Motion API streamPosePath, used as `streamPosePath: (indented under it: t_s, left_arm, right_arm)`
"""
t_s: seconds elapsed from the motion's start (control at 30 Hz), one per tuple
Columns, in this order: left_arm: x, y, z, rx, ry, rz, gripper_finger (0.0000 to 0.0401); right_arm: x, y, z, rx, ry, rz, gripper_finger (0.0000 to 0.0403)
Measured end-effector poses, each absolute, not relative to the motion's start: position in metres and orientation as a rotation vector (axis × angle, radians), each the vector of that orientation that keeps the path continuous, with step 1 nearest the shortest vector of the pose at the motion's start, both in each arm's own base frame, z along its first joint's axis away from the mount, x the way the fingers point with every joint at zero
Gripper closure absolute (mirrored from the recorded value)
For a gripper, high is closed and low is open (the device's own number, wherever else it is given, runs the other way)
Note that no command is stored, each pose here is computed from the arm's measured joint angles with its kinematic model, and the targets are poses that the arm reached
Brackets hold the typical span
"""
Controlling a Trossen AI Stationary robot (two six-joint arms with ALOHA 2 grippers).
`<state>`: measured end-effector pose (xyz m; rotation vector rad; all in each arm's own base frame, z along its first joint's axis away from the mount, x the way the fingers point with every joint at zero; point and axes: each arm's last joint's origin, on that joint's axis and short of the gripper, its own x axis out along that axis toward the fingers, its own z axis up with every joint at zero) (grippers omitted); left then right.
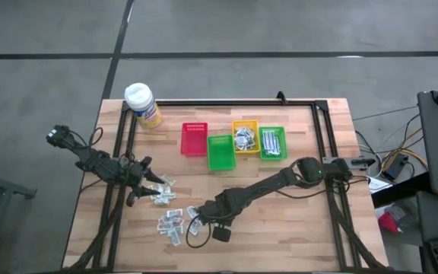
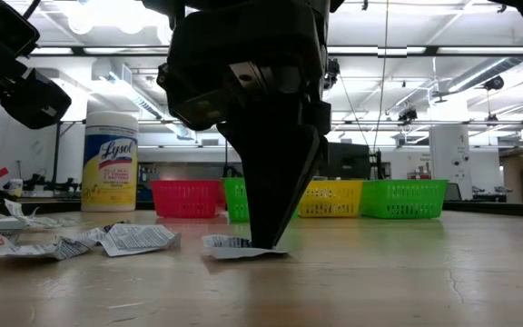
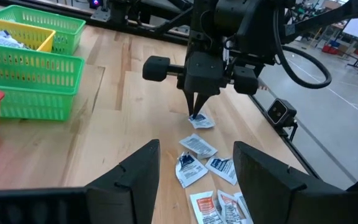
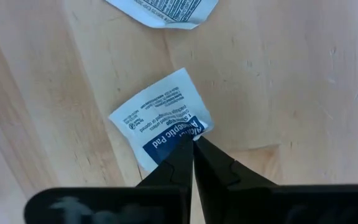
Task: Pick & Place First Aid Supplies
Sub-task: Put the alcohol pad into the yellow basket
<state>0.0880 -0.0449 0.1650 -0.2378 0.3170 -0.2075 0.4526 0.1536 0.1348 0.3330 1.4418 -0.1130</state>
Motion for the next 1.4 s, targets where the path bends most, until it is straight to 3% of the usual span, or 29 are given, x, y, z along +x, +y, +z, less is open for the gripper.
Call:
streamPosePath:
  t_s: [0.37,1.07,1.4]
  left_arm:
    - [0.088,-0.045,0.165,-0.237,0.319,-0.207,0.0204]
    - [0.088,-0.045,0.165,-0.241,0.318,-0.206,0.0204]
    - [0.088,-0.045,0.163,-0.245,0.322,-0.205,0.0204]
  right_arm:
    - [0.45,0.151,0.156,0.308,1.471,-0.131,0.0394]
    - [0.409,0.139,0.304,0.299,1.461,-0.081,0.0394]
    - [0.383,0.128,0.346,0.264,1.365,-0.123,0.0394]
